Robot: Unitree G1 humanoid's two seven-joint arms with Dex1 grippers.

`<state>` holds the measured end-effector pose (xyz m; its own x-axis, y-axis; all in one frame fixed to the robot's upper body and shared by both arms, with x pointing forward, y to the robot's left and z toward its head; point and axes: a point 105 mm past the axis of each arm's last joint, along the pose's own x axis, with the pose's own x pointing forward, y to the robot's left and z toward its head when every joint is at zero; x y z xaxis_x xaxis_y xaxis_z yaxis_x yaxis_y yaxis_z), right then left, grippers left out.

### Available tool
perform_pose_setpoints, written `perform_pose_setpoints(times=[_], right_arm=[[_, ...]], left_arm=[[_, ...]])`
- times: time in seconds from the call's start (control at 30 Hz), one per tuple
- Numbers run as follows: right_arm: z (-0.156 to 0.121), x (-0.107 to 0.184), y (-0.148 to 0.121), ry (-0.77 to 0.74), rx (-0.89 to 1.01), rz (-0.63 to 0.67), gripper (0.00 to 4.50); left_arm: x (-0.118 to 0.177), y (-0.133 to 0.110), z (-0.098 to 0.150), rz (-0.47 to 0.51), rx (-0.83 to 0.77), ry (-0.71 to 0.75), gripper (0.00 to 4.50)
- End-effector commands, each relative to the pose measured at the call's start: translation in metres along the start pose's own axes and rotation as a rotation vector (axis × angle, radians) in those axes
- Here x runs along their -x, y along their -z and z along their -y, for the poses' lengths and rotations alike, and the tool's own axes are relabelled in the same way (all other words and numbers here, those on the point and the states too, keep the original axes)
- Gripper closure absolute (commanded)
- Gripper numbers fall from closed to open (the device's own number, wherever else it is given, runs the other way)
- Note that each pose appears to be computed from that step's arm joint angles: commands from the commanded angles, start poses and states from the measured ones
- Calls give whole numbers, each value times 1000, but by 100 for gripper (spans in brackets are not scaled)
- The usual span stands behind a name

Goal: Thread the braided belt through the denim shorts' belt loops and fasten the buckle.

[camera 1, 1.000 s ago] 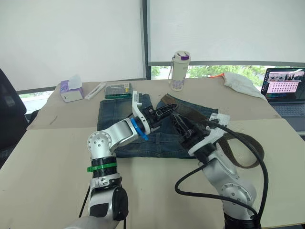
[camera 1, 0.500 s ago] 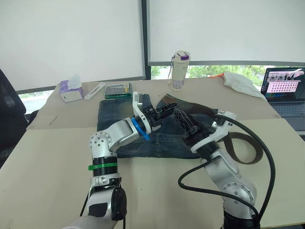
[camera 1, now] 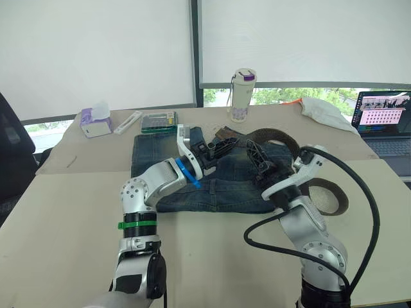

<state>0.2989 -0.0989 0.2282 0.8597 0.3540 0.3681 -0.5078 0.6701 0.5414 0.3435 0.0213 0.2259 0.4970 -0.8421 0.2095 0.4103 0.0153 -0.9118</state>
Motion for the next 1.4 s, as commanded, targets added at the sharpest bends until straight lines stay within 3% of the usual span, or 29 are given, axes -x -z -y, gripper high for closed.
perform_pose_setpoints(times=[0.03,0.47,0.57,0.77,0.83,1.07,1.27,1.4], right_arm=[[-8,0,-21,-27,16,88,445],[9,-1,-20,66,172,10,445],[-2,-1,-14,-15,88,-29,445],[-4,-3,-11,-4,82,-36,246],[-3,-3,-12,-1,83,-35,246],[-2,0,-11,-5,126,-55,449],[-2,2,-5,-20,169,-103,449],[7,6,-10,3,264,-139,449]], left_arm=[[2,3,9,-13,-33,27,450],[3,9,8,-43,-176,17,450],[2,11,9,-46,-177,31,450],[4,11,10,-45,-175,47,450],[5,11,10,-46,-177,47,450],[6,10,11,-52,-186,52,450],[6,13,11,-71,-227,60,450],[9,18,9,-97,-346,60,450]])
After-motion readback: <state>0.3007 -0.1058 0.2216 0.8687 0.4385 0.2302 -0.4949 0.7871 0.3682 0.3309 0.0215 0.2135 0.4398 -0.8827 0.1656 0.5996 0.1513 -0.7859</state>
